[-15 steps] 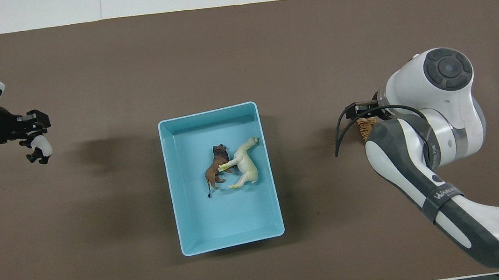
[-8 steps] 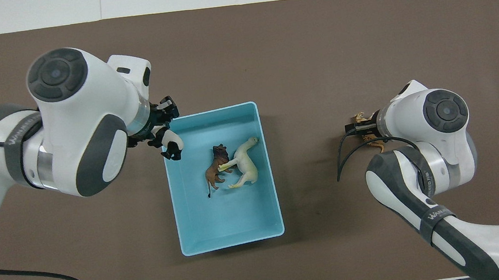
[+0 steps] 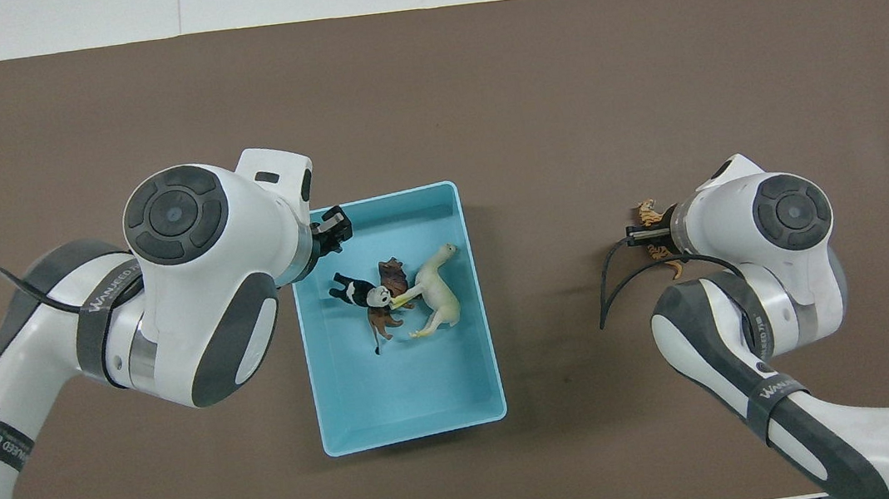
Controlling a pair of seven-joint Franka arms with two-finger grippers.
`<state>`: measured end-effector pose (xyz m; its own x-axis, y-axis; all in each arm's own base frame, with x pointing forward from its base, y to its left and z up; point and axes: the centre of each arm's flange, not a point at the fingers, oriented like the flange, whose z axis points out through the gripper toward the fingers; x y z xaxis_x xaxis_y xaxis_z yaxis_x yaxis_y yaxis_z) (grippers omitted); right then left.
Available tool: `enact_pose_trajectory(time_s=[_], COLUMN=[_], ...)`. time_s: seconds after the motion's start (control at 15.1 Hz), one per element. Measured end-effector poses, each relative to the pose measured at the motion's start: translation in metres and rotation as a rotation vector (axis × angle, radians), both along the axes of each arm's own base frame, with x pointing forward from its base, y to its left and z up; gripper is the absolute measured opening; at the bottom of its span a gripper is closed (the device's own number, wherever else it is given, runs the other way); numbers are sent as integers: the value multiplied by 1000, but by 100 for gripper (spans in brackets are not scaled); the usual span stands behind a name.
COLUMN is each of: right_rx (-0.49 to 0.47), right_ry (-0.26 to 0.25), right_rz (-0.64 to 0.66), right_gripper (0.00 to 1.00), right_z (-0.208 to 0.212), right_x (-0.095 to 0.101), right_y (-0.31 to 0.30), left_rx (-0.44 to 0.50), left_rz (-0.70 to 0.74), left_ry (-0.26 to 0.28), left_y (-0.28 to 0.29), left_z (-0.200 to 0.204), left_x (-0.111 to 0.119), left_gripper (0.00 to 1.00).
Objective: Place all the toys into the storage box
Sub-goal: 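Lower the panda into the box with the left gripper and open it, then carry the tan deer into the box with the right gripper while the left gripper withdraws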
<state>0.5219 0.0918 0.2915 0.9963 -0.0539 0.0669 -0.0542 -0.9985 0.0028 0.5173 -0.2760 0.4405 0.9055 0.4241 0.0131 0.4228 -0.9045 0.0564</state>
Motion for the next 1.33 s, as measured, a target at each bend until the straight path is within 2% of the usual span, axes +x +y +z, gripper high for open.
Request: enact_pose_trajectory(time_s=[0.2,0.4,0.53,0.6,0.8,0.99,1.13,1.26,1.33], right_rx=[-10,-20,-9,5,39,53,56,54,45], right_ry=[39,75,60,43,20,19,22,27,36], right_rz=[-12,-79,-123,-133,-134,-93,-87,-88,-96], right_gripper=[32,32,32,32,32,32,32,32,38], right_z=[27,105,166,188,198,176,146,114,103], right_x=[16,45,54,52,24,-14,-34,-43,-43], right_y=[6,41,99,136,244,322,362,383,385], left_rx=[6,33,46,48,42,42,42,39,37], left_rz=[-12,-144,-289,-366,-496,-525,-529,-535,-544], left_ry=[-24,-13,21,44,96,97,97,100,102], left_y=[32,108,152,172,207,219,218,217,214], left_z=[44,101,132,145,167,174,173,170,168], left_x=[7,23,27,27,17,11,11,18,22], left_gripper=[99,100,100,100,100,100,100,100,100])
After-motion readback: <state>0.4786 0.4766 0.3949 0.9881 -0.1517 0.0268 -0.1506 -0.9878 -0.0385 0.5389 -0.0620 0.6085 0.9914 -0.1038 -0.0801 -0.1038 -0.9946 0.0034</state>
